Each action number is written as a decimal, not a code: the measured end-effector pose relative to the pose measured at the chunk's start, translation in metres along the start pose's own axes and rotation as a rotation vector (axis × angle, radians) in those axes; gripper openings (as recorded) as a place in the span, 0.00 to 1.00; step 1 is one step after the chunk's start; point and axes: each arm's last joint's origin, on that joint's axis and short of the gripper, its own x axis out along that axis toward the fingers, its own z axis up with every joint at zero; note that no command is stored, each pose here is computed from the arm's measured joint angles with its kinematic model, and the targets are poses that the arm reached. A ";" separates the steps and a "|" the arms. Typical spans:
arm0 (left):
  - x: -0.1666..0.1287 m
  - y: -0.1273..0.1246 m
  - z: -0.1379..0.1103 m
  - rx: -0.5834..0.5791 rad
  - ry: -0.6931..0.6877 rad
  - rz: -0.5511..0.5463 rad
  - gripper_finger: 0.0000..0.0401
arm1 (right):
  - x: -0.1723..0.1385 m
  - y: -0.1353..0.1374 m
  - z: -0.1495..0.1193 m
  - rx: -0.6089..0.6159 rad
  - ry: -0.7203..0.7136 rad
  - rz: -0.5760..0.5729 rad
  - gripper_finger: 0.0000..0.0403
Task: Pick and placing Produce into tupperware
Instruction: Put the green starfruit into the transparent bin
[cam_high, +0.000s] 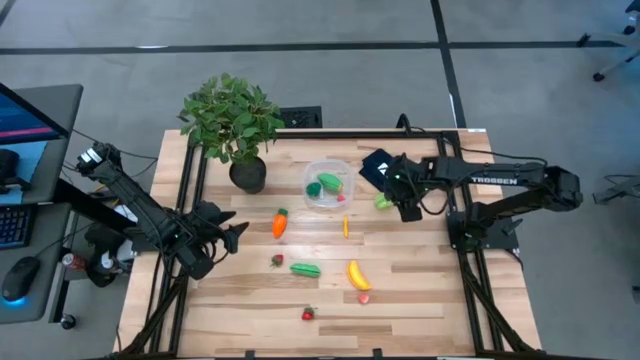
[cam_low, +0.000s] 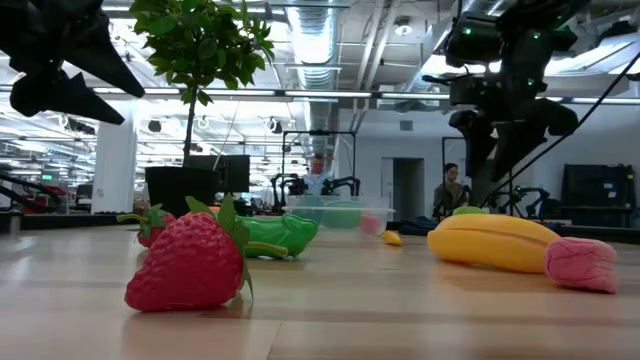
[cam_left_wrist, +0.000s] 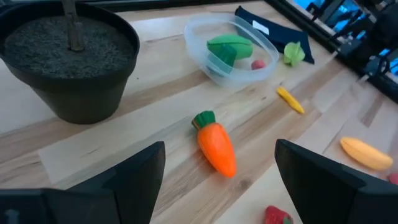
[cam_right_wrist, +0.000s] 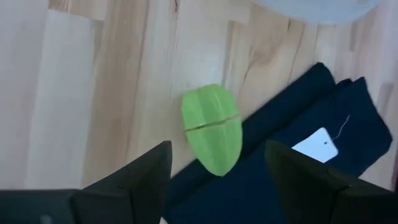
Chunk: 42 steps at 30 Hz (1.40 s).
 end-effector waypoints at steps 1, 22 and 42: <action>0.000 0.000 0.000 -0.002 -0.002 0.000 0.74 | 0.000 -0.001 0.000 -0.008 -0.003 -0.003 0.62; 0.000 0.000 0.001 -0.012 -0.050 -0.002 0.74 | 0.057 -0.004 0.009 -0.068 0.132 0.089 0.62; 0.000 0.000 0.001 -0.020 -0.049 -0.003 0.74 | 0.063 -0.006 0.012 -0.034 0.115 0.073 0.55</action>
